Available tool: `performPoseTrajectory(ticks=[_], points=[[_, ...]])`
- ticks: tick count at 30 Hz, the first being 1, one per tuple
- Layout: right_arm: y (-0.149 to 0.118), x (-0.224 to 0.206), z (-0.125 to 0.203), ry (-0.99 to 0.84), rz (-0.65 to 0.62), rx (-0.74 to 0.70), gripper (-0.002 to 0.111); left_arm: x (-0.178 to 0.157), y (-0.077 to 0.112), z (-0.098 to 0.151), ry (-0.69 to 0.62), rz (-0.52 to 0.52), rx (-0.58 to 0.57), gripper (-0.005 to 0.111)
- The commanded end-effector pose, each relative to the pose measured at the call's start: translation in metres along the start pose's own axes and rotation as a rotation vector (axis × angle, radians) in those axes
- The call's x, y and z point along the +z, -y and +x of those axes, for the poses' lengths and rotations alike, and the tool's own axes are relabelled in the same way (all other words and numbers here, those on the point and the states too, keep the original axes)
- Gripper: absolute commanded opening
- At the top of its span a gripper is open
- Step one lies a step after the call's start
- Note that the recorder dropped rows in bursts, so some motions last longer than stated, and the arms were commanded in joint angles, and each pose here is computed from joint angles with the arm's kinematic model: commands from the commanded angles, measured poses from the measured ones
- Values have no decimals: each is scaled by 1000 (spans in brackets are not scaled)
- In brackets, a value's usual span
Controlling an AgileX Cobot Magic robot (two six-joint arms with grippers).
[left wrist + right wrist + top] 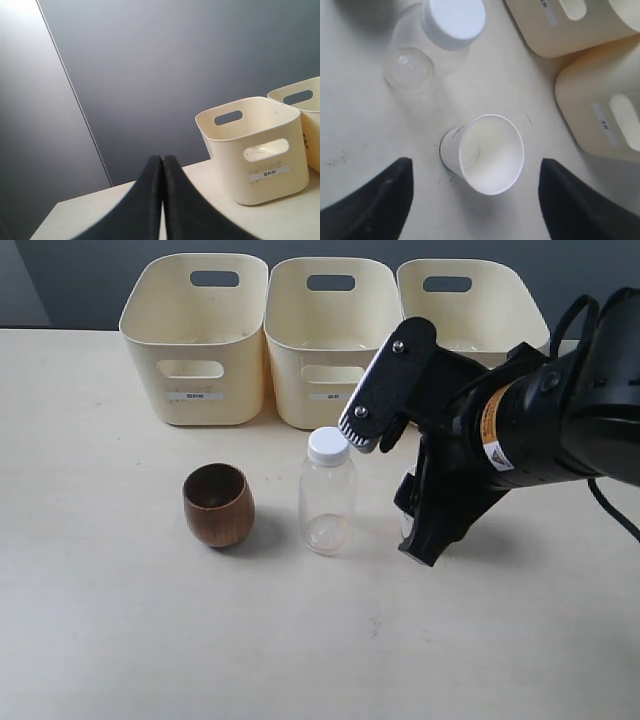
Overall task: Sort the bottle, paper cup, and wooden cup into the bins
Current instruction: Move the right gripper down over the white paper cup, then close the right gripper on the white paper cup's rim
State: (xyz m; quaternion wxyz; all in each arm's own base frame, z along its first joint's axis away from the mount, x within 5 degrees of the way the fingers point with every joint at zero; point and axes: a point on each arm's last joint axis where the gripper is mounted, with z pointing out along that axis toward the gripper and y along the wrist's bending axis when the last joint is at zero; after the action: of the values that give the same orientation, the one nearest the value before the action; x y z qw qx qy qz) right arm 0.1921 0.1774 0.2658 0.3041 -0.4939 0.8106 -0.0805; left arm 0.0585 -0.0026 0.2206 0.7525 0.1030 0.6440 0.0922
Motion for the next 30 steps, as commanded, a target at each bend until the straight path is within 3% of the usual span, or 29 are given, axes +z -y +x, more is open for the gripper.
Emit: performPoseTrajectory(ticks=[1, 10, 16, 30], points=[[1, -1, 1, -18, 3, -7, 62, 0, 0, 0, 7, 1, -2, 0], [-6, 12, 3, -90, -39, -42, 62, 0, 0, 0, 7, 1, -2, 0], [-20, 34, 5, -171, -139, -155, 62, 0, 0, 0, 7, 1, -2, 0], [-23, 38, 6, -186, -161, -234, 62, 0, 0, 0, 7, 1, -2, 0]])
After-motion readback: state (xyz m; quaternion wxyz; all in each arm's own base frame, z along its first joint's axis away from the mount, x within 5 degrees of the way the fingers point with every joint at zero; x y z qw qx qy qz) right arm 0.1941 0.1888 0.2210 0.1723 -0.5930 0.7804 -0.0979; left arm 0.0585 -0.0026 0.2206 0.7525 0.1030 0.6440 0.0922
